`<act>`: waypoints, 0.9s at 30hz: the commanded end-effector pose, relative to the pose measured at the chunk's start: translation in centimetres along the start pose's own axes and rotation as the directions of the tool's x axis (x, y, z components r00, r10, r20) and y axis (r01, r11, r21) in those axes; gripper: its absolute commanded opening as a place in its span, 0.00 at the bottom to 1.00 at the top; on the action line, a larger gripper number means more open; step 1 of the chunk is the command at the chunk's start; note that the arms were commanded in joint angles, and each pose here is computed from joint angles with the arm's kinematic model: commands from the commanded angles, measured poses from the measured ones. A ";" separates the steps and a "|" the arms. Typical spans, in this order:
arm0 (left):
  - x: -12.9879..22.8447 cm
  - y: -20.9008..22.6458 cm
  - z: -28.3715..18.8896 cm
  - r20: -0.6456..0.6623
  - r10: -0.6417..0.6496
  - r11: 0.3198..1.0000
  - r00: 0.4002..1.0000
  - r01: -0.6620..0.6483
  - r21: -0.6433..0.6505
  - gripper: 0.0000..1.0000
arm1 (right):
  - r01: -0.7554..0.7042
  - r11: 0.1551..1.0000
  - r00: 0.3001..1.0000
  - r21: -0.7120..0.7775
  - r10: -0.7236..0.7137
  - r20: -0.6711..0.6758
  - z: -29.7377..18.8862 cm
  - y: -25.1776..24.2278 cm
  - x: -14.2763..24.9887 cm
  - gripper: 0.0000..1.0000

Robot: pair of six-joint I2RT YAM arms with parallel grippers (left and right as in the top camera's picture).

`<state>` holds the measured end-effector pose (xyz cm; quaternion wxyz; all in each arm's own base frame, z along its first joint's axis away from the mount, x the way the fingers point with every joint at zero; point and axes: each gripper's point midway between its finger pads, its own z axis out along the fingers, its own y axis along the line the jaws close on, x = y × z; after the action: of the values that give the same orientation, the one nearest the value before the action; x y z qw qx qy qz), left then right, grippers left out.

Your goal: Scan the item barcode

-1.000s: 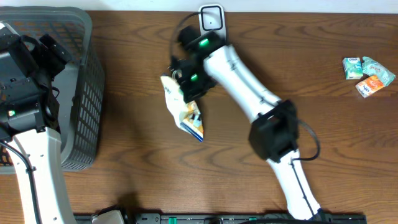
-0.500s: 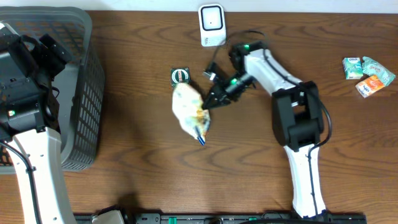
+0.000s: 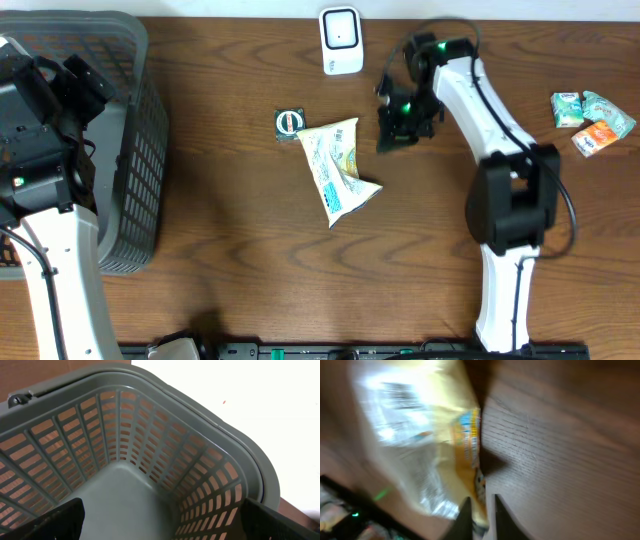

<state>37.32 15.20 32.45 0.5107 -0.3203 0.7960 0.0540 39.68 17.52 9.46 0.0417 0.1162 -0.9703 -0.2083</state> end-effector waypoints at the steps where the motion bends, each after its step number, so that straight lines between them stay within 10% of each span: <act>1: -0.6 0.0 -0.2 0.014 0.006 1.000 1.000 -0.006 -0.002 0.98 | 0.059 0.994 0.989 0.087 -0.070 0.134 -4.3 2.7 -0.6 0.22; 6: -0.6 0.0 -0.2 0.014 0.006 1.000 1.000 -0.006 -0.002 0.98 | 0.147 0.985 0.973 0.086 -0.160 0.165 -4.2 6.1 -0.7 0.29; 16: -0.6 0.0 -0.2 0.014 0.006 1.000 1.000 -0.006 -0.001 0.98 | 0.232 0.945 0.962 0.229 -0.258 0.090 2.0 9.2 -0.3 0.01; 27: -0.6 0.0 -0.2 0.014 0.006 1.000 1.000 -0.006 -0.002 0.98 | 0.160 0.850 0.986 0.502 -0.158 -0.047 9.9 3.7 -0.2 0.01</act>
<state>37.32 15.21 32.45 0.5107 -0.3204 0.7960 0.0541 37.25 27.30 4.47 -0.0135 0.2301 -0.9728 -0.0235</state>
